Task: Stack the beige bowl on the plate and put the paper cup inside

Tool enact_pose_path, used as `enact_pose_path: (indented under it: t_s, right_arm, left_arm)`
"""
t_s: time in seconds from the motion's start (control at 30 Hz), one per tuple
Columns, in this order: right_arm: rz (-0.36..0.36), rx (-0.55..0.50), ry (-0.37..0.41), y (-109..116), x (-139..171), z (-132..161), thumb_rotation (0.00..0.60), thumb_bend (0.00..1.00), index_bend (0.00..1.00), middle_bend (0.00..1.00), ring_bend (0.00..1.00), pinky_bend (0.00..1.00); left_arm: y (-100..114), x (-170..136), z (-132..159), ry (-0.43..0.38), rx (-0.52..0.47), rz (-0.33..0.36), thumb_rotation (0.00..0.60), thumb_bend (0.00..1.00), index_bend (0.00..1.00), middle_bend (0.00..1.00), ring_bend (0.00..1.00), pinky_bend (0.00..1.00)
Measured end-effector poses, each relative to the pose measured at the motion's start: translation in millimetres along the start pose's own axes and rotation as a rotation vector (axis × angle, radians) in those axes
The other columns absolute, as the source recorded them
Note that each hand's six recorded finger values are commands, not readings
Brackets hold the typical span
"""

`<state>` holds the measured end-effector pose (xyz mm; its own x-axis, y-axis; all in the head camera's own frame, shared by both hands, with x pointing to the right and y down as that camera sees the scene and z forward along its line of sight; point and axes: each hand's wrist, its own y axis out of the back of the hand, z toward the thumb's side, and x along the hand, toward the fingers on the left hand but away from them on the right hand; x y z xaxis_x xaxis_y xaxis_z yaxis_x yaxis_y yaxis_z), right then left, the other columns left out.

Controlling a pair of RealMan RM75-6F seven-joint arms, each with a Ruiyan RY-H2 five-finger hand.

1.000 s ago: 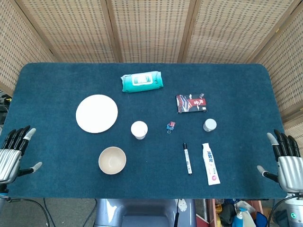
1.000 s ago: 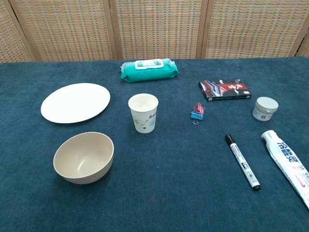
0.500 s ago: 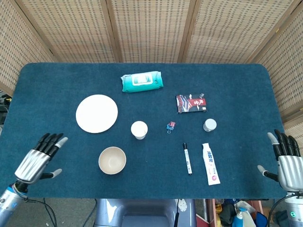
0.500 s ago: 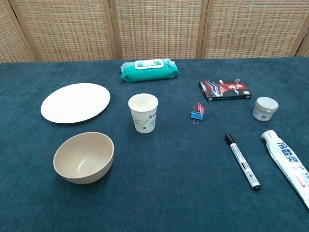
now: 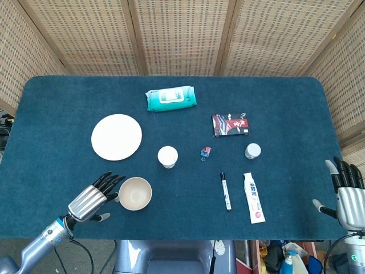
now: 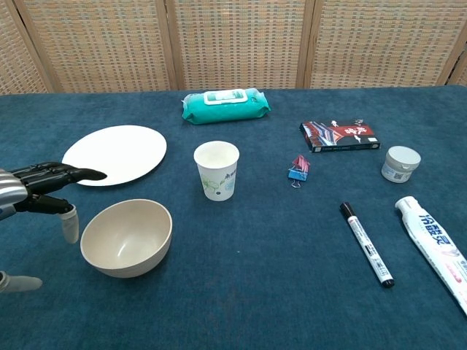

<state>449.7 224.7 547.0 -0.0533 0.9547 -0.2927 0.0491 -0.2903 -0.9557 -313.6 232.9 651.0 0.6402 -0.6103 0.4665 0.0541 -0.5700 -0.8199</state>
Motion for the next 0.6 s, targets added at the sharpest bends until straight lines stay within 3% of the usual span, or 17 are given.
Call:
enact_pose_path:
  t_s: [0.23,0.4,0.6]
  right_arm:
    - [0.005,-0.003,-0.001,-1,0,0,0.6,0.0,0.01,0.0,0.0,0.0]
    - [0.014,-0.005,0.001,-3,0,0,0.6,0.0,0.01,0.0,0.0,0.0]
    - [0.018,-0.008,-0.002,-3,-1,0,0.6,0.0,0.01,0.0,0.0,0.0]
  left_arm:
    - [0,14,5,-0.015,-0.017,0.04,0.6,0.21,0.45,0.0,0.0,0.0]
    - [-7,22,10,-0.023,-0.002,0.016,0.6,0.3,0.49,0.0,0.0,0.0]
    - [-15,36,17,-0.021,0.023,-0.024,0.6,0.35,0.53,0.0,0.0,0.0]
